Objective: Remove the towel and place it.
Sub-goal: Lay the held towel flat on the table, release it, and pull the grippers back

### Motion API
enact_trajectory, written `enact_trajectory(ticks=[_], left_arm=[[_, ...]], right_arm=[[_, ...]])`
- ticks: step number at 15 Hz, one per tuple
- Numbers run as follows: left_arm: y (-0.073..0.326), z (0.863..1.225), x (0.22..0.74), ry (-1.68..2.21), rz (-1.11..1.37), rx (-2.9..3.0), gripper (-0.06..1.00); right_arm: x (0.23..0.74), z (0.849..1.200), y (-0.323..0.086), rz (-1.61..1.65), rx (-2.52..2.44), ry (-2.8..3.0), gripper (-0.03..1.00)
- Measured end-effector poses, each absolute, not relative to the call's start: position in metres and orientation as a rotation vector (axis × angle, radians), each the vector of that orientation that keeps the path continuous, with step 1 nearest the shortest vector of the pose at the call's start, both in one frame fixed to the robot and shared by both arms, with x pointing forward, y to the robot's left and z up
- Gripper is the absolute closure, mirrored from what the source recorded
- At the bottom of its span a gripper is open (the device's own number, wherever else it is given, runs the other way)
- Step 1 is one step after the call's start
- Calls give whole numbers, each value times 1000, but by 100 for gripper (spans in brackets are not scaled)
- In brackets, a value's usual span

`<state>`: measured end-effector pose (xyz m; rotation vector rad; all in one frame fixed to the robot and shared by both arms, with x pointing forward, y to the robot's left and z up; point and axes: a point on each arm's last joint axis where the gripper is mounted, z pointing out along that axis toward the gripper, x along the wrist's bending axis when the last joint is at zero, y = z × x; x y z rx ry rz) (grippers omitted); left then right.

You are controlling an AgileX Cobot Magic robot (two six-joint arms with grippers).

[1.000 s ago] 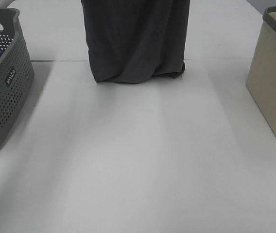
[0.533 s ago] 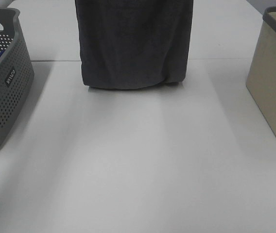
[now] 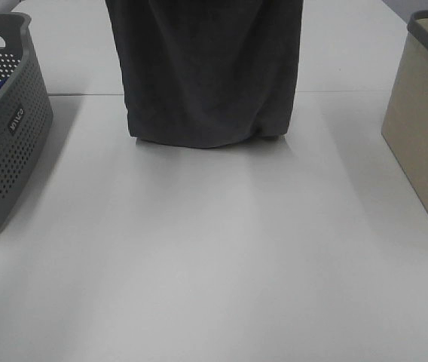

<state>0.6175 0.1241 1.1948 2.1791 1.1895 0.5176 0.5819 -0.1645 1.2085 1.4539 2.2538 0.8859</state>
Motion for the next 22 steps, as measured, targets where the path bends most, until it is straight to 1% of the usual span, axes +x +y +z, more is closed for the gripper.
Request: enact_trajectory(ticks=[2, 7, 8, 10, 12, 13, 15, 18, 22], left_arm=[[123, 1186, 592, 1215, 465, 2239, 94], [130, 1178, 543, 1286, 370, 2270, 94], [131, 1169, 534, 1308, 324, 2289, 94], [128, 1149, 514, 1335, 223, 2336, 94], [120, 1129, 497, 1317, 136, 2412, 94], [109, 1108, 482, 1308, 68, 2491, 94], [100, 1089, 467, 1307, 5, 2557, 94], [86, 1067, 442, 1290, -114, 2635, 94], [81, 1043, 419, 1300, -221, 2717, 94]], right_arm=[[557, 1201, -173, 840, 1482, 2289, 96], [509, 1191, -190, 800, 1515, 2330, 96], [498, 1188, -193, 794, 1523, 2339, 96], [477, 1170, -201, 738, 1555, 2377, 96], [461, 1151, -206, 684, 1589, 2415, 96], [449, 1135, -210, 633, 1620, 2446, 96], [437, 1124, -214, 604, 1640, 2466, 96], [420, 1106, -220, 562, 1674, 2494, 96], [399, 1073, -224, 485, 1759, 2567, 96]])
